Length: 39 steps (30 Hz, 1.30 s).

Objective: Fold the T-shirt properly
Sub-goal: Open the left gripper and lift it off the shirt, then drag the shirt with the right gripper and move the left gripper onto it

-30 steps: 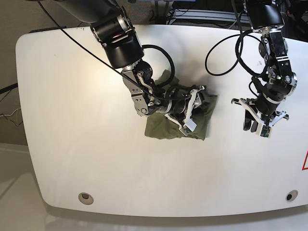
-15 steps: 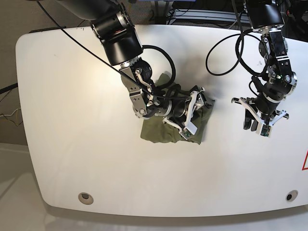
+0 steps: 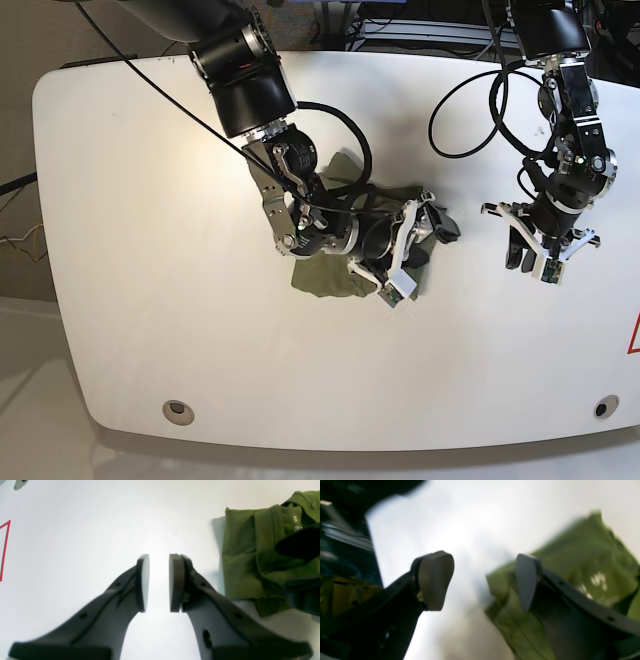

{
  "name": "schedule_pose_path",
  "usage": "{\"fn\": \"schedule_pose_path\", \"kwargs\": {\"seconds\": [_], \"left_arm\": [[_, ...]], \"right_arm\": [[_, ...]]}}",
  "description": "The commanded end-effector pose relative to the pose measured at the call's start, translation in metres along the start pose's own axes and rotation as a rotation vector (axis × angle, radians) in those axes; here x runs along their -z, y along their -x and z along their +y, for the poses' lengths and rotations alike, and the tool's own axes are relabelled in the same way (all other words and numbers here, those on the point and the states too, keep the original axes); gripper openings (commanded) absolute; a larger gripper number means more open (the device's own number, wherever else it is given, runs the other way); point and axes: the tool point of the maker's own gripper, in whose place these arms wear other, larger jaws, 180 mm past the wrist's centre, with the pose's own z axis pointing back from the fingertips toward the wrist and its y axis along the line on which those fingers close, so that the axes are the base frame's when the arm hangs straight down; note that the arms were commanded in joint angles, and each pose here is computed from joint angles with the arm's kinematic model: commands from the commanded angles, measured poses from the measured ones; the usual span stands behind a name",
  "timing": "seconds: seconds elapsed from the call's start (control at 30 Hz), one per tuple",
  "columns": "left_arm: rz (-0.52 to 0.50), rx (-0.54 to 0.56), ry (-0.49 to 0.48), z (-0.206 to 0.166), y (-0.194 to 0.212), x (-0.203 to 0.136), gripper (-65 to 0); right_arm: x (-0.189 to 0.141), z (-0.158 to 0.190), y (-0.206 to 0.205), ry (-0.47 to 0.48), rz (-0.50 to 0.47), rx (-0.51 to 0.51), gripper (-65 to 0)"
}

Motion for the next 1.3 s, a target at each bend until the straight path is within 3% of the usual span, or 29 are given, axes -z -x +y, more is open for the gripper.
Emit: {"fn": "schedule_pose_path", "kwargs": {"seconds": [0.0, 0.27, 0.4, 0.47, 0.57, 0.6, 0.7, 0.93, 1.27], "left_arm": [[-0.05, 0.013, -0.007, 0.004, -0.016, -0.002, -52.8], [0.005, 0.021, 0.0, -0.004, -0.017, -0.008, -53.2], [-0.019, 0.026, 0.028, -0.022, -0.028, -0.011, -53.5], [-0.025, 0.033, 0.046, -0.031, -0.03, -0.012, -54.5], [-0.004, 0.049, 0.081, -0.045, -0.021, -0.011, -61.9], [0.002, 0.054, 0.093, -0.05, -0.019, -0.011, -65.0], [0.009, 0.072, 0.128, -0.064, -0.017, -0.01, -65.0], [0.037, 0.094, 0.212, -0.098, -0.005, -0.009, -64.7], [0.015, 0.023, 0.272, -0.131, -0.01, -0.006, -64.7]], "right_arm": [[-0.006, 0.013, -0.038, -0.028, -0.096, -0.048, -23.9], [-0.022, 0.003, -0.076, 0.006, -0.175, -0.086, -24.4], [-0.036, -0.016, -0.094, 0.049, -0.216, -0.089, -27.1], [-0.044, -0.026, -0.103, 0.073, -0.229, -0.098, -31.1], [-0.057, -0.041, -0.114, 0.111, -0.245, -0.114, -43.6], [-0.061, -0.044, -0.117, 0.12, -0.249, -0.121, -50.0], [-0.068, -0.052, -0.123, 0.14, -0.251, -0.135, -65.0], [-0.064, -0.074, -0.108, 0.166, -0.197, -0.095, -65.0], [-0.048, -0.102, -0.083, 0.201, -0.171, -0.023, -65.0]]}}
